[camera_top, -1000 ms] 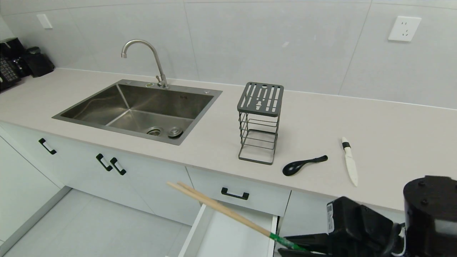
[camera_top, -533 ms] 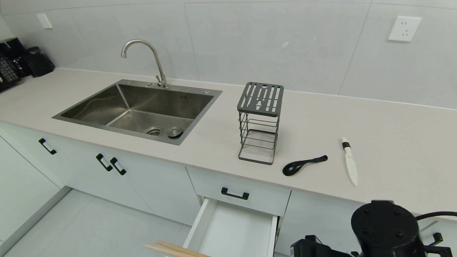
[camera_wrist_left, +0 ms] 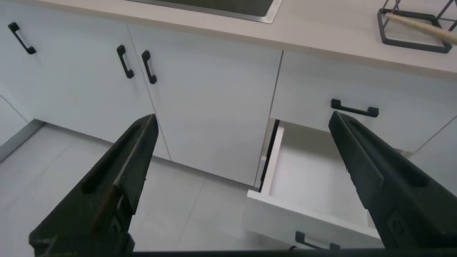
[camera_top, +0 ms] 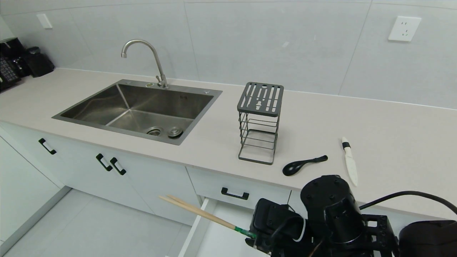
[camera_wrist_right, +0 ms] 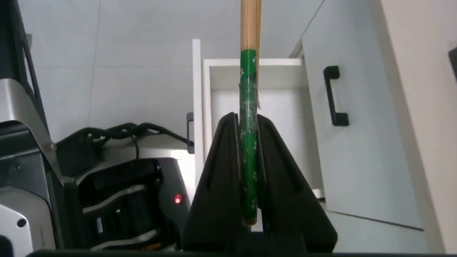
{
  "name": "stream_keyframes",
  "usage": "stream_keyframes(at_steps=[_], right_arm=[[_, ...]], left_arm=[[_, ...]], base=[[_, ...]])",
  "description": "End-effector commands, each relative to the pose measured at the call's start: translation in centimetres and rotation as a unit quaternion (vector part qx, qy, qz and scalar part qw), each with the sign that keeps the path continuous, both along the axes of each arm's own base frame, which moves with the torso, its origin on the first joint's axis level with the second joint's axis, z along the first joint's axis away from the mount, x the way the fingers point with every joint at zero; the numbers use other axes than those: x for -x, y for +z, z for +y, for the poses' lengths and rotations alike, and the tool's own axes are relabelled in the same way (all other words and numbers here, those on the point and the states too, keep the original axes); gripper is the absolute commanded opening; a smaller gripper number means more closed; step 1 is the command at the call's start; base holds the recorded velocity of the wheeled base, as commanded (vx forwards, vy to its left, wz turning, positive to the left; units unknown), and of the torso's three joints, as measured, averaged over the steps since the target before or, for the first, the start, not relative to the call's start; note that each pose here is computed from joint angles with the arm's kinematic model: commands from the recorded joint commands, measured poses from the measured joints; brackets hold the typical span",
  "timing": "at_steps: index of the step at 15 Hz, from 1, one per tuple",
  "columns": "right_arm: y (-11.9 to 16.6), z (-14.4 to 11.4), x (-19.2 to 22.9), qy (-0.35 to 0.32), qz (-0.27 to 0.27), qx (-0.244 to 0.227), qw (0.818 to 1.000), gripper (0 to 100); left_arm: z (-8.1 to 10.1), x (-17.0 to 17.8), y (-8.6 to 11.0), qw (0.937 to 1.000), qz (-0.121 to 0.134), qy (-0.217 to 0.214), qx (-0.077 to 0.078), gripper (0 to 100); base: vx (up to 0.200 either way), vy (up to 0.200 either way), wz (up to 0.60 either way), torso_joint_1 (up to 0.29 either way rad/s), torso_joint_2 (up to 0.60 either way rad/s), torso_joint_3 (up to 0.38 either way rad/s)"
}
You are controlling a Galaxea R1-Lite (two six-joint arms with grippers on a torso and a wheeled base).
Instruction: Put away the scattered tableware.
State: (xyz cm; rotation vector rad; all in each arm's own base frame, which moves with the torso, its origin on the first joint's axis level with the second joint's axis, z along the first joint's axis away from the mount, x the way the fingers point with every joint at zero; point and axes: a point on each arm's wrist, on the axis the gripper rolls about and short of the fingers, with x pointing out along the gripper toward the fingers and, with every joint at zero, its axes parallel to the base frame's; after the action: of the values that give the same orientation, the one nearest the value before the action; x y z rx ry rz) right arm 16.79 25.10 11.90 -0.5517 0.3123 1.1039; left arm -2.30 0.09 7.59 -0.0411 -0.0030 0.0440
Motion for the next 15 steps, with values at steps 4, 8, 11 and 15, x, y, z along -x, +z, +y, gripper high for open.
stream_keyframes(at_steps=[4,8,11,15], right_arm=[[-0.3,0.8,-0.5,-0.006,-0.003,0.004,1.0,0],[-0.7,1.5,-0.5,0.003,0.0,0.004,1.0,0],[-0.8,1.6,-0.2,0.007,0.002,0.004,1.0,0],[-1.4,2.0,0.1,0.018,0.007,0.012,1.0,0]], left_arm=[[0.0,0.0,0.0,1.0,0.0,0.0,0.0,100],[0.0,0.0,0.0,1.0,0.0,0.0,0.0,100],[0.0,0.0,0.0,1.0,0.0,0.0,0.0,100],[0.0,0.0,0.0,1.0,0.0,0.0,0.0,100]], base=[[0.0,0.0,0.0,0.0,0.0,0.0],[0.0,0.0,0.0,0.0,0.0,0.0],[0.0,0.0,0.0,-0.172,0.34,0.163],[0.0,0.0,0.0,-0.152,0.31,0.152]])
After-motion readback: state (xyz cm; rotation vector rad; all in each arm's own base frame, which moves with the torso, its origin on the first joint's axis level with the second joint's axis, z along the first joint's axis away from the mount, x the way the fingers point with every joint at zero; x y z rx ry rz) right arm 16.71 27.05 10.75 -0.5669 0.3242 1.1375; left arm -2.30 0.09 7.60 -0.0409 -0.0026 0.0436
